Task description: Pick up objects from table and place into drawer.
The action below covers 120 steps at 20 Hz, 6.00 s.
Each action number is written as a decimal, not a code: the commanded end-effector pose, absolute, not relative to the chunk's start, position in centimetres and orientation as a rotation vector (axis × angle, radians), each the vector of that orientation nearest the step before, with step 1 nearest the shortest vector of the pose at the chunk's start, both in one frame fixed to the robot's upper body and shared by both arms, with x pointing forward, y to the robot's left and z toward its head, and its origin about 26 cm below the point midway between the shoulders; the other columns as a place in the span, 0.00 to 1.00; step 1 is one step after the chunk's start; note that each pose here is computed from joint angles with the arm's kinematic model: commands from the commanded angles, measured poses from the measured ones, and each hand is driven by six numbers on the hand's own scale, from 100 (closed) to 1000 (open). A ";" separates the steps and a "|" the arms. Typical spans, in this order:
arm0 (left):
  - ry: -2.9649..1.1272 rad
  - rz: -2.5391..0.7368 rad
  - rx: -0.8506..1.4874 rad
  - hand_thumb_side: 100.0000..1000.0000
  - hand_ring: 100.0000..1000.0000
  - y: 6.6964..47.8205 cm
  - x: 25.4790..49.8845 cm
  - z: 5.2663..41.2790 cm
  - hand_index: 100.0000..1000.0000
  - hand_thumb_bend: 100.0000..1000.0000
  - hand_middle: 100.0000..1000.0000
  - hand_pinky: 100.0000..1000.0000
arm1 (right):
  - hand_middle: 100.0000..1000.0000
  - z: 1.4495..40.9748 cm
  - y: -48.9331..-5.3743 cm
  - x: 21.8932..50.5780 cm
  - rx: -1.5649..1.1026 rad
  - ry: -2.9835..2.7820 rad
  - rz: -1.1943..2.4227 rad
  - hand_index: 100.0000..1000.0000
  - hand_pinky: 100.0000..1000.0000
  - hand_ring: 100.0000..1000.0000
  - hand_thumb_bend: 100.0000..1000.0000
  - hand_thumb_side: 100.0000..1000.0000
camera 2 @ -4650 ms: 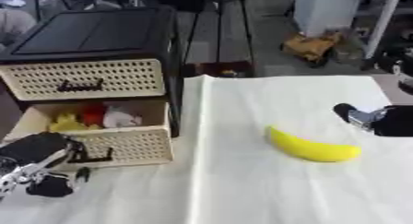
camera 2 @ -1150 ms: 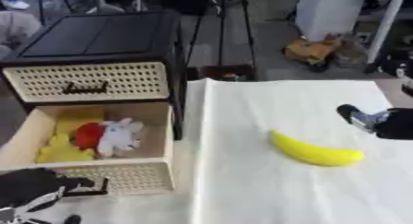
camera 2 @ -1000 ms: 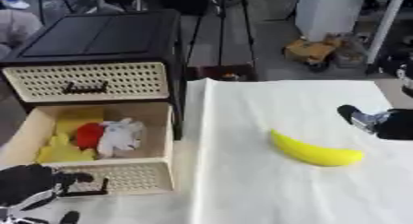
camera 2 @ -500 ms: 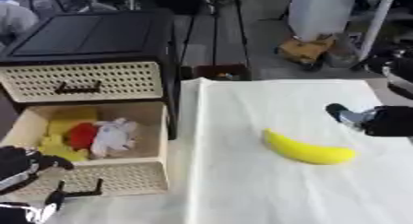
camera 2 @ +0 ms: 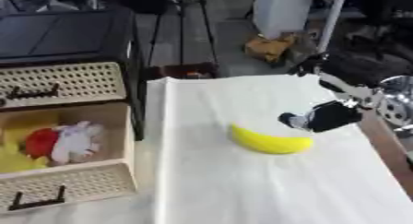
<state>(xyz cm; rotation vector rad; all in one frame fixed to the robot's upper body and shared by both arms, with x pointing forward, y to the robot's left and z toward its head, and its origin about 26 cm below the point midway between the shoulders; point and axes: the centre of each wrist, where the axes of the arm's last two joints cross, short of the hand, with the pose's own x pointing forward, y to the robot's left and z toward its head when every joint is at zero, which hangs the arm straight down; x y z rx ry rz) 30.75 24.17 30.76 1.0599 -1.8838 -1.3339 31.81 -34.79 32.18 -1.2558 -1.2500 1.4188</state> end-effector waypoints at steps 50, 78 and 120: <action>-2.021 -1.099 0.959 0.45 0.00 24.5 30.5 31.1 0.87 0.00 0.00 0.00 | 0.59 24.1 -34.6 39.6 -1.027 -1.015 1.322 0.73 0.60 0.69 0.33 0.34; -2.023 -1.117 0.949 0.46 0.00 24.3 30.6 30.8 0.85 0.00 0.00 0.00 | 0.48 23.0 -35.3 40.6 -1.034 -1.005 1.249 0.61 0.39 0.57 0.09 0.21; -2.029 -1.128 0.933 0.47 0.00 24.2 30.6 30.6 0.82 0.00 0.00 0.00 | 0.49 26.8 -34.0 40.2 -1.266 -1.081 1.289 0.55 0.33 0.57 0.00 0.36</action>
